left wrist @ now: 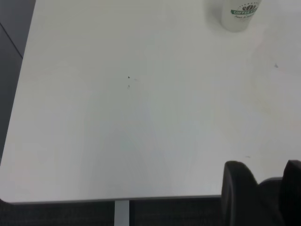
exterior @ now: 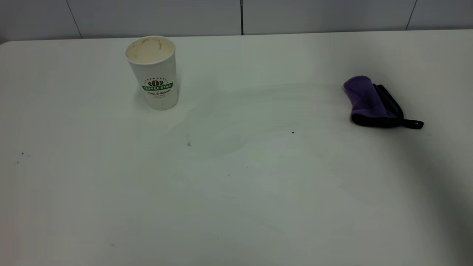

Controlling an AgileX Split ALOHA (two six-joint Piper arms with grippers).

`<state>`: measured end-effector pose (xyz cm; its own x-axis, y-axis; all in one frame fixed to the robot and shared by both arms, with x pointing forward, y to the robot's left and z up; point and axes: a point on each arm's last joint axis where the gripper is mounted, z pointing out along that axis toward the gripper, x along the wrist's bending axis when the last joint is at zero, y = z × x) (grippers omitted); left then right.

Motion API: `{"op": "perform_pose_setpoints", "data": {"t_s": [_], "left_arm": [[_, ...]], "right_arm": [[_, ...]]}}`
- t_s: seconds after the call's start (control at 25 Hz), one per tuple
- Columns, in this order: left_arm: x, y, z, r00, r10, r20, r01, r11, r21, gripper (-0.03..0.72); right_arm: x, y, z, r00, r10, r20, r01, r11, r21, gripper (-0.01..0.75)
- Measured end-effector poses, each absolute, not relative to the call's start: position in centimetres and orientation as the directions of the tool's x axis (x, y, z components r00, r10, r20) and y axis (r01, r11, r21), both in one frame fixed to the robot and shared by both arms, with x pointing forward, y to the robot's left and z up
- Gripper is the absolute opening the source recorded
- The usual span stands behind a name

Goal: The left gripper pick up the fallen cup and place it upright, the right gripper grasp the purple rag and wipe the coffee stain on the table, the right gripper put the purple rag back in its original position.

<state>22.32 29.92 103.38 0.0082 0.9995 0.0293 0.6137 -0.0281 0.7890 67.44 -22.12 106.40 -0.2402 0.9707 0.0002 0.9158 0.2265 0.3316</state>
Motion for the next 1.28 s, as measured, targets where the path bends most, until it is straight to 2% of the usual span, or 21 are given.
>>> {"op": "perform_pose_setpoints", "data": {"t_s": [0.16, 0.4, 0.84, 1.04, 1.28], "left_arm": [[22.3, 29.9, 103.4, 0.008, 1.000, 0.029, 0.614, -0.028, 0.789, 0.240], [22.3, 29.9, 103.4, 0.008, 1.000, 0.029, 0.614, -0.028, 0.789, 0.240], [22.3, 29.9, 103.4, 0.008, 1.000, 0.029, 0.614, -0.028, 0.789, 0.240], [22.3, 29.9, 103.4, 0.008, 1.000, 0.029, 0.614, -0.028, 0.789, 0.240], [22.3, 29.9, 103.4, 0.008, 1.000, 0.029, 0.614, -0.028, 0.789, 0.240]], "right_arm": [[61.0, -21.8, 112.2, -0.279, 0.960, 0.010, 0.880, 0.252, 0.403, 0.730], [51.1, -23.0, 115.1, -0.281, 0.960, 0.020, 0.867, 0.245, 0.433, 0.730], [38.1, -26.1, 110.6, -0.259, 0.965, 0.032, 0.890, 0.226, 0.397, 0.717], [34.3, -27.0, 107.3, -0.255, 0.966, 0.037, 0.900, 0.223, 0.375, 0.712], [31.5, -27.6, 104.4, -0.257, 0.965, 0.043, 0.868, 0.211, 0.449, 0.701]]}}
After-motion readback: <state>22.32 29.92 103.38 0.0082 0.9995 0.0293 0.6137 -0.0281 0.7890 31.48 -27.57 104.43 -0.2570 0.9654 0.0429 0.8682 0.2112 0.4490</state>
